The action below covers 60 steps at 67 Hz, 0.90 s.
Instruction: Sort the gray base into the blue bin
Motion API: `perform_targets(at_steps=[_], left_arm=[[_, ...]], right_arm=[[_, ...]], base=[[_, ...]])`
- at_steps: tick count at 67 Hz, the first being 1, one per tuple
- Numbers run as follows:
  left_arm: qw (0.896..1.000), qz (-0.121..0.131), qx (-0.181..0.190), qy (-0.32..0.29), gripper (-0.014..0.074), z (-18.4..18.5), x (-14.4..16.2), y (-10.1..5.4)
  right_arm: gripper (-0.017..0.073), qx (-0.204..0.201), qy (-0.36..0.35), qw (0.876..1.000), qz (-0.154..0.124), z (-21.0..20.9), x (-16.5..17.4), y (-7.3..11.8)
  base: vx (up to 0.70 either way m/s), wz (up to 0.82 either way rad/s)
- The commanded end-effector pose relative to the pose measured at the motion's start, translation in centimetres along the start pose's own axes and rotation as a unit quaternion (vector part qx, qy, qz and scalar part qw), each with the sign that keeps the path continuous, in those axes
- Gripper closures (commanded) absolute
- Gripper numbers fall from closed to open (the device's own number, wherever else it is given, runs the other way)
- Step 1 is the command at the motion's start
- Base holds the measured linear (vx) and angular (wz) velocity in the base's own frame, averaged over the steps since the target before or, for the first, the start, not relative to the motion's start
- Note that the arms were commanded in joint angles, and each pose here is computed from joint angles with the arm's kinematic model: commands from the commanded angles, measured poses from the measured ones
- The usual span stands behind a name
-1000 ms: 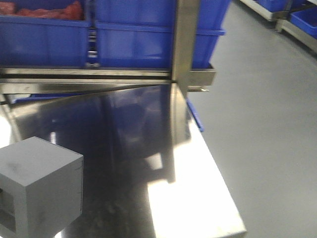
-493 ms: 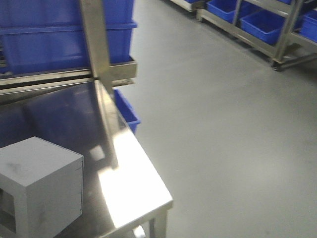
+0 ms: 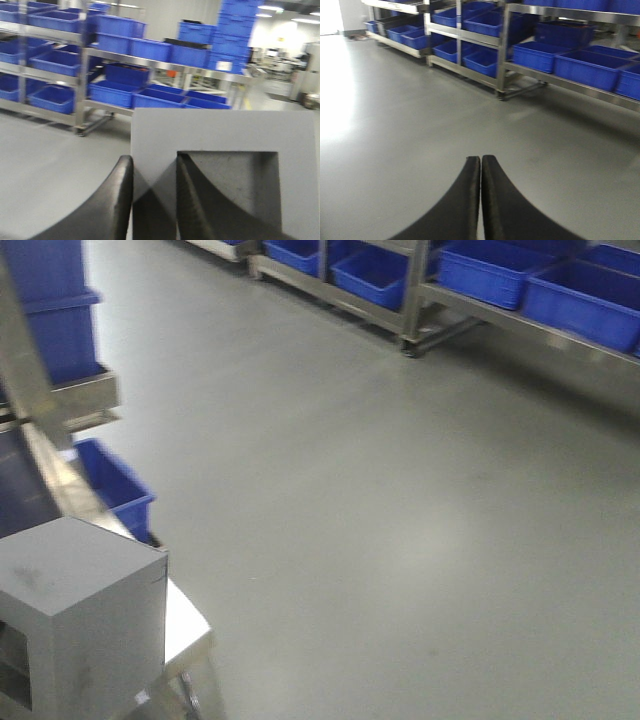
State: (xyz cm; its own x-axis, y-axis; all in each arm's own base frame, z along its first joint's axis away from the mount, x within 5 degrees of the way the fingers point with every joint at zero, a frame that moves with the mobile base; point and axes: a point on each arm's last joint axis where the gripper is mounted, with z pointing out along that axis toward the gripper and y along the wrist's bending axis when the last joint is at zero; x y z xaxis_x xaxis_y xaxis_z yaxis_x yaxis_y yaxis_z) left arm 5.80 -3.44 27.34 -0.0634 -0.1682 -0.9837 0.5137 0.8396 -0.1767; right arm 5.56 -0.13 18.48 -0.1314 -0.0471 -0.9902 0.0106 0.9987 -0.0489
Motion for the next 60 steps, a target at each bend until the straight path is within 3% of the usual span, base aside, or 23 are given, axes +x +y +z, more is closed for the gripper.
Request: perform_targets(at_steps=[1, 60], left_arm=[[0.998, -0.005, 0.026, -0.063, 0.0601, -0.15, -1.91, -0.59], [0.998, -0.005, 0.026, -0.063, 0.0601, -0.15, -1.91, -0.59]], right_arm=[[0.0564, 0.000, -0.041, 0.999, -0.008, -0.04, -0.58, 0.01], [0.0564, 0.000, -0.041, 0.999, -0.008, -0.04, -0.59, 0.01]], base=[[-0.03, -0.63], [0.07, -0.79]])
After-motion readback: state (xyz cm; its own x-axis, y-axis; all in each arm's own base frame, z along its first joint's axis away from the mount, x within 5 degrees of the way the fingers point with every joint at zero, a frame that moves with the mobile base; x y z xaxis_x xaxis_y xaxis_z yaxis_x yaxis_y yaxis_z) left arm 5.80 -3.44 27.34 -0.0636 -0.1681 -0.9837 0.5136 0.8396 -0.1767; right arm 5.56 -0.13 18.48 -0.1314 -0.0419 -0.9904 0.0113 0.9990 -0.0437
